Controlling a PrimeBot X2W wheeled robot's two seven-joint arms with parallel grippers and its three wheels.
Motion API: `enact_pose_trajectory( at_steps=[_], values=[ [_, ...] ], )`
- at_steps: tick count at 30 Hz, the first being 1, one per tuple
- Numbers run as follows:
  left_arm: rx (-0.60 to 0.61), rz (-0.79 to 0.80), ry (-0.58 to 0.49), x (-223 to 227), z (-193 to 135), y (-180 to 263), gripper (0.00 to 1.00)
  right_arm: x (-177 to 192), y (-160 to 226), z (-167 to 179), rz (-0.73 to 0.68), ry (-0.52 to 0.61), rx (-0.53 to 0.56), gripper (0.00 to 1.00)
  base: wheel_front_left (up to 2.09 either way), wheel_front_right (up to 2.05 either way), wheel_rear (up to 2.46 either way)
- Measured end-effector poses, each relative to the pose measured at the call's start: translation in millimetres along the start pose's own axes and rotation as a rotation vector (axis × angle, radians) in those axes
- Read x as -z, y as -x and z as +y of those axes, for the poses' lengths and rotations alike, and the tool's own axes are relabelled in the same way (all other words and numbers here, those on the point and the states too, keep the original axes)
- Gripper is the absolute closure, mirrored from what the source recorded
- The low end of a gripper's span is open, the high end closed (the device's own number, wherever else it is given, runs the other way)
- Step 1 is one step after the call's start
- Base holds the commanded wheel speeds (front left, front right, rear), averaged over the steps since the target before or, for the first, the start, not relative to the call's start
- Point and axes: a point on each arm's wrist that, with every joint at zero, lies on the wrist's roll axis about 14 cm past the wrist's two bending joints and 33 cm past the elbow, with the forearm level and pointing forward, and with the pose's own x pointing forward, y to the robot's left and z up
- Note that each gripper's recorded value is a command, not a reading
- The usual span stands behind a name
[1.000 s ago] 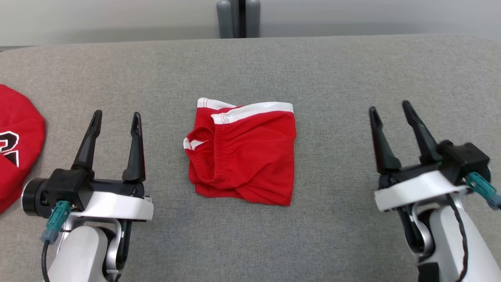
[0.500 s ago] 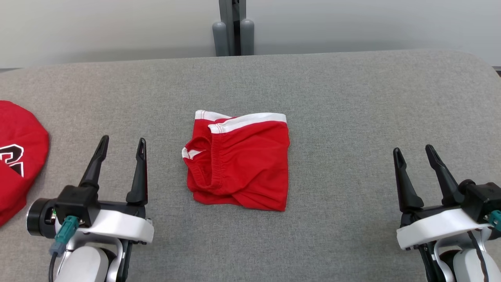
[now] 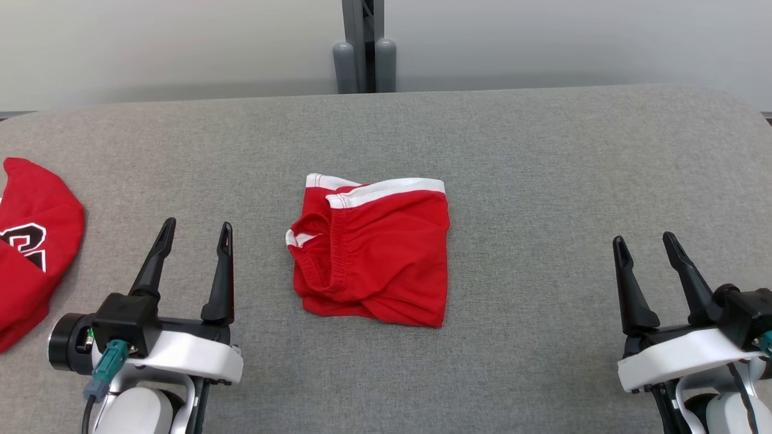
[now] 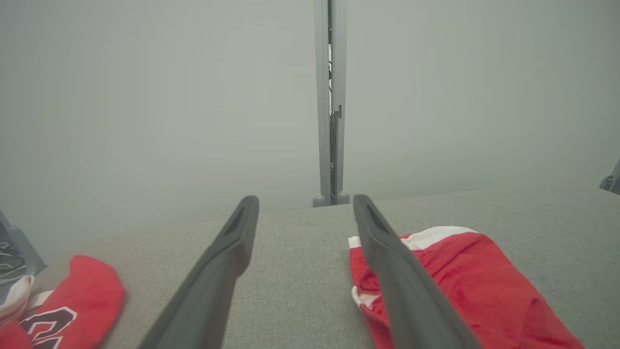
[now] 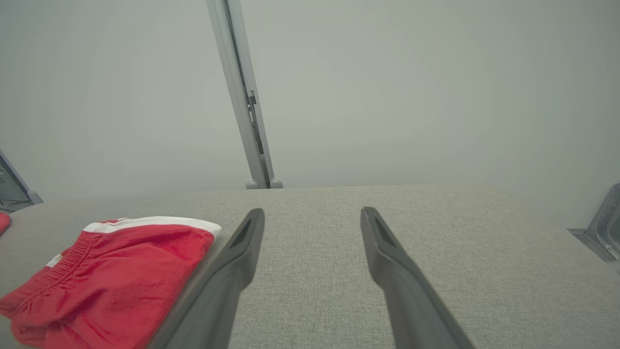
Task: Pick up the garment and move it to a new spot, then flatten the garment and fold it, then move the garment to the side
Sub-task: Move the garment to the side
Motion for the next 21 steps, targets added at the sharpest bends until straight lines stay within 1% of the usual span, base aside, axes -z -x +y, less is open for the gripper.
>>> enact_pose_trajectory(
  at_steps=[4, 7, 12, 16, 17, 21],
  values=[
    [-0.003, 0.000, 0.002, -0.5, 0.2, 1.9, 0.00, 0.8, -2.9, 5.1, 0.012, 0.029, -0.017, 0.00, 0.00, 0.00, 0.00],
    [-0.020, -0.009, 0.008, -2.7, 4.6, 2.6, 0.00, 5.0, -7.6, 18.8, 0.030, 0.050, -0.059, 0.00, 0.00, 0.00, 0.00],
    [-0.046, -0.004, 0.022, 0.8, 9.9, 9.5, 0.00, 23.7, -18.6, 64.7, 0.092, 0.077, -0.196, 0.00, 0.00, 0.00, 0.00],
    [-0.067, 0.000, 0.022, 2.8, 17.2, 14.6, 0.00, 51.7, -23.9, 103.3, 0.172, 0.074, -0.313, 0.00, 0.00, 0.00, 0.00],
    [-0.067, 0.000, 0.022, 2.8, 17.2, 14.6, 0.00, 51.7, -23.9, 103.3, 0.172, 0.074, -0.313, 0.00, 0.00, 0.00, 0.00],
    [-0.093, 0.012, 0.030, 7.3, 23.6, 20.5, 0.00, 80.1, -28.1, 132.6, 0.253, 0.064, -0.401, 0.00, 0.00, 0.00, 0.00]
  ],
)
